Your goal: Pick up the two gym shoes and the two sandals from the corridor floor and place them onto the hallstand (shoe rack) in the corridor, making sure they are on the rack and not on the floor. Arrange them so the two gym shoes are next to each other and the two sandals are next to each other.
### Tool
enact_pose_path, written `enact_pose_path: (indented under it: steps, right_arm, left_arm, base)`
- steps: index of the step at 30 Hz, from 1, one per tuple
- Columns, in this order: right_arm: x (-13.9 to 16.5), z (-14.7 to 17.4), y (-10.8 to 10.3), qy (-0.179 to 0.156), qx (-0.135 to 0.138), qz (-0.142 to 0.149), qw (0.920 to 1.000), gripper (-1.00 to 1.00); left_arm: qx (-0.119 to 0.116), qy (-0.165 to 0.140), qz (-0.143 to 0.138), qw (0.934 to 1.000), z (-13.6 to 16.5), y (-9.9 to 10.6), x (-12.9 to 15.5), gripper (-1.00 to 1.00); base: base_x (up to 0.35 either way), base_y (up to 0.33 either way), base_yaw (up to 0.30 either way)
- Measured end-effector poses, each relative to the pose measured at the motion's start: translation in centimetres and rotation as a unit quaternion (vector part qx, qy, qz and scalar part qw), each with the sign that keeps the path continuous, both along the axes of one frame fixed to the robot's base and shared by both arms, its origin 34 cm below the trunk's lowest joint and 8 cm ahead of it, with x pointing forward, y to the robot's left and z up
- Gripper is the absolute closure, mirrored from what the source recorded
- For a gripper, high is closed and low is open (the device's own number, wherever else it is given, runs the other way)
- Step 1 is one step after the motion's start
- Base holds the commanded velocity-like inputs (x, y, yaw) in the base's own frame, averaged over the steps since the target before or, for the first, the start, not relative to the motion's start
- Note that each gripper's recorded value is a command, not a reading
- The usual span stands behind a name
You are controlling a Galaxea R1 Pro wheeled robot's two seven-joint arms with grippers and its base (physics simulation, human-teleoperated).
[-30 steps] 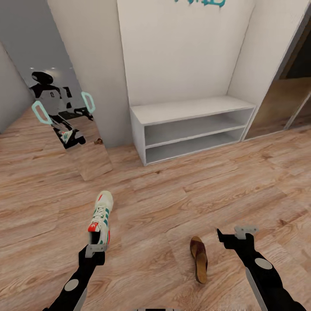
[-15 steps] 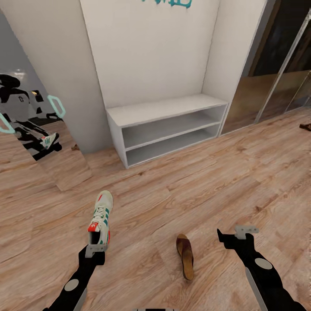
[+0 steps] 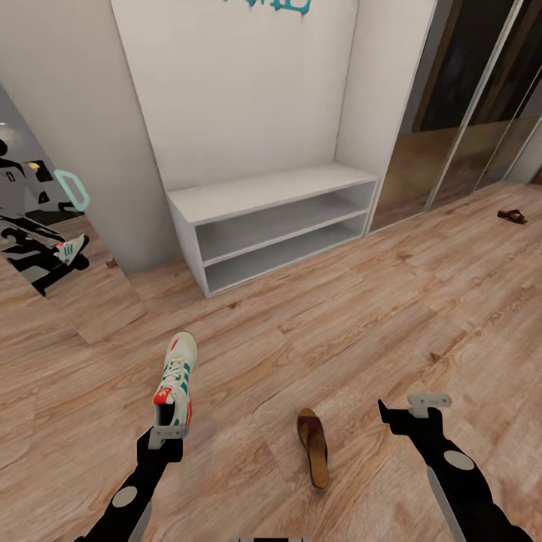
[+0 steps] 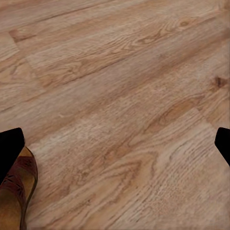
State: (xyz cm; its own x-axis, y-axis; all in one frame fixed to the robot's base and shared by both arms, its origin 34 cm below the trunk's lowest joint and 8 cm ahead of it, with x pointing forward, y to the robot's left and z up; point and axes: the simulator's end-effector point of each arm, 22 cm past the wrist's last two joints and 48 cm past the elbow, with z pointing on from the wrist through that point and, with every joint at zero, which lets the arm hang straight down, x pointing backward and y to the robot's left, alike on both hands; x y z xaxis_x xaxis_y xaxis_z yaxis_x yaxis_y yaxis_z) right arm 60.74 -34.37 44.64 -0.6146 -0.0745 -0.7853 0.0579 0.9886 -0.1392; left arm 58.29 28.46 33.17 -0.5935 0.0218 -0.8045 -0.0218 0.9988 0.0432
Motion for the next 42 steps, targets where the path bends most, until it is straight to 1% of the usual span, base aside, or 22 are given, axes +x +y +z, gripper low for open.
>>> enact_pose_path:
  steps: [2,3,6,8,11,13,17,22,28,33,36,37,38,39,40,41,42]
  right_arm:
    - [0.0,0.0,0.0,0.000,0.000,0.000,1.0000,-1.00]
    - [0.3,0.4,0.0,-0.007,0.002,-0.003,1.0000,-1.00]
    - [0.5,0.9,0.6,-0.014,0.012,-0.005,0.9998,-1.00]
    - [0.5,0.8,0.9,-0.012,0.016,-0.005,0.9998,-1.00]
    - [0.3,0.4,1.5,-0.008,0.023,-0.007,0.9997,-1.00]
    - [0.2,0.1,2.0,-0.006,0.028,-0.008,0.9996,-1.00]
    - [0.0,-0.4,2.4,-0.001,0.032,-0.009,0.9995,-1.00]
    - [-0.6,-1.6,3.4,0.012,0.043,-0.013,0.9989,-1.00]
    - [-1.4,-3.1,4.5,0.027,0.053,-0.025,0.9979,-1.00]
    - [-1.6,-3.8,6.5,0.027,0.059,-0.023,0.9976,-1.00]
    - [-1.7,-4.2,7.7,0.027,0.063,-0.022,0.9974,-1.00]
    - [-4.7,-8.2,10.7,0.071,0.048,-0.065,0.9942,-1.00]
    - [-5.5,-9.1,12.3,0.084,0.057,-0.065,0.9927,-1.00]
    - [-5.7,-9.4,12.6,0.085,0.054,-0.063,0.9929,-1.00]
    - [-5.8,-9.4,12.8,0.085,0.053,-0.062,0.9931,-1.00]
    - [-5.8,-9.6,13.0,0.082,0.052,-0.061,0.9934,-1.00]
    - [-5.9,-9.8,13.3,0.071,0.051,-0.060,0.9944,-1.00]
  left_arm:
    - [0.000,0.000,0.000,1.0000,0.0,0.0,0.0,1.00]
    - [0.001,0.001,0.003,1.0000,-0.1,0.1,-0.2,1.00]
    - [0.009,0.004,0.012,0.9999,-0.5,1.0,-0.5,1.00]
    - [0.011,0.006,0.022,0.9997,-0.7,1.6,-0.7,1.00]
    - [0.008,0.004,0.027,0.9996,-0.9,1.5,-0.9,1.00]
    - [0.006,-0.003,0.027,0.9996,-0.6,1.4,-0.2,1.00]
    - [0.007,-0.035,0.024,0.9991,1.4,1.5,2.1,1.00]
    - [0.005,-0.058,0.018,0.9982,3.4,1.1,4.6,1.00]
    - [-0.003,-0.065,0.008,0.9978,4.7,0.2,6.7,1.00]
    - [-0.009,-0.067,0.001,0.9977,5.5,-0.3,8.1,1.00]
    - [-0.016,-0.068,-0.004,0.9976,5.9,-1.0,9.0,1.00]
    - [-0.033,0.010,-0.017,0.9993,5.0,-2.1,10.4,1.00]
    - [-0.073,0.047,-0.061,0.9944,7.0,-4.8,14.7,1.00]
    - [-0.120,-0.008,-0.139,0.9830,14.5,-8.7,20.5,1.00]
    - [-0.181,-0.077,-0.254,0.9471,22.8,-13.9,21.9,1.00]
    - [-0.197,-0.101,-0.294,0.9300,26.1,-15.6,21.5,1.00]
    - [-0.226,-0.059,-0.308,0.9224,24.7,-16.7,20.8,1.00]
  base:
    - [0.060,0.000,-0.001]
    - [0.000,0.000,0.000]
    - [0.000,0.000,0.000]
    - [0.000,0.000,0.000]
    - [0.000,0.000,0.000]
    - [0.000,0.000,0.000]
    - [0.000,0.000,0.000]
    - [0.000,0.000,0.000]
    - [0.000,0.000,0.000]
    - [0.000,0.000,0.000]
    - [0.000,0.000,0.000]
    - [0.000,0.000,0.000]
    - [0.000,0.000,0.000]
    - [0.000,0.000,0.000]
    - [0.000,0.000,0.000]
    - [0.000,0.000,0.000]
    - [0.000,0.000,0.000]
